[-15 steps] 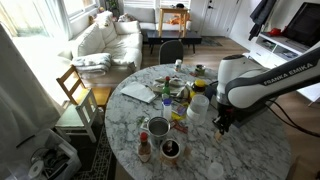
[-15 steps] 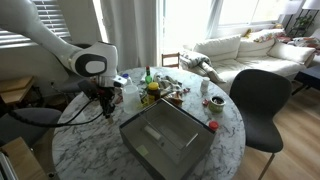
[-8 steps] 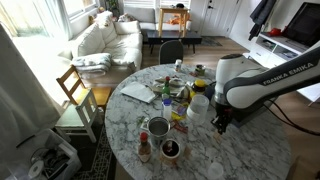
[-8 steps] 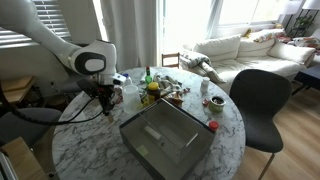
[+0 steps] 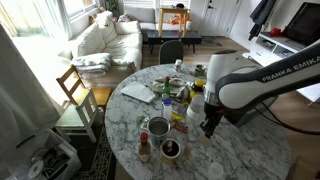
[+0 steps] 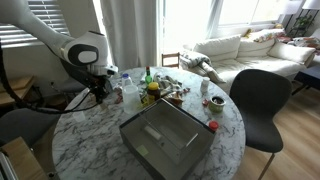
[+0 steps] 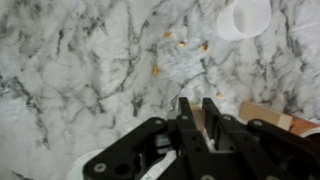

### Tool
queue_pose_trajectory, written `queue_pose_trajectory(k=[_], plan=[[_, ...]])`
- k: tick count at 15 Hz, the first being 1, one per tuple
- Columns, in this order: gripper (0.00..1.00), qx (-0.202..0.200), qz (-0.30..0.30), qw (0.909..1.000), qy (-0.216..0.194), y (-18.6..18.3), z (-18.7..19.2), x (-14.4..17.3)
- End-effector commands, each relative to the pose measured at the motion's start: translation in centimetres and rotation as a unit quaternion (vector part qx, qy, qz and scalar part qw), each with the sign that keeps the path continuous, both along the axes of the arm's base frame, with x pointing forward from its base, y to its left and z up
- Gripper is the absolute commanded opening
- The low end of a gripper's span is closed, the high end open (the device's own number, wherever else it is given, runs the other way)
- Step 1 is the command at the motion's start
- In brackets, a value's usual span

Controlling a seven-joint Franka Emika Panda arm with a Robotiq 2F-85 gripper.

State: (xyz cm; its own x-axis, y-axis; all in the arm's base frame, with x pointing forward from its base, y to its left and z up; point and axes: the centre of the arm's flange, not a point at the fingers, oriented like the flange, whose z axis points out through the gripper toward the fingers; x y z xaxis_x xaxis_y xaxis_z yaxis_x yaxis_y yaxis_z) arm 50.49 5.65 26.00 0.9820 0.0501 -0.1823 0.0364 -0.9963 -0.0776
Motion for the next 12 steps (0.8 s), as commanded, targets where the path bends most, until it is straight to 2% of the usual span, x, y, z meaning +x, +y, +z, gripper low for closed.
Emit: queue_pose_trajectory(k=[1,2,3,4,9,10,12], plan=[[0.05,0.06,0.038,0.997,0.029,2.45,-0.03,0.03],[0.05,0.07,0.047,0.9958,0.037,2.99,0.14,-0.18],[0.05,0.045,0.032,0.9983,0.018,2.42,0.08,-0.28],[0.18,0.048,0.036,0.998,0.019,2.76,0.15,-0.3],[0.18,0.048,0.034,0.9981,0.019,2.51,0.17,-0.24],[0.05,0.048,0.034,0.9981,0.019,2.51,0.17,-0.24],[0.05,0.036,0.039,0.9984,0.021,3.21,0.08,0.07]])
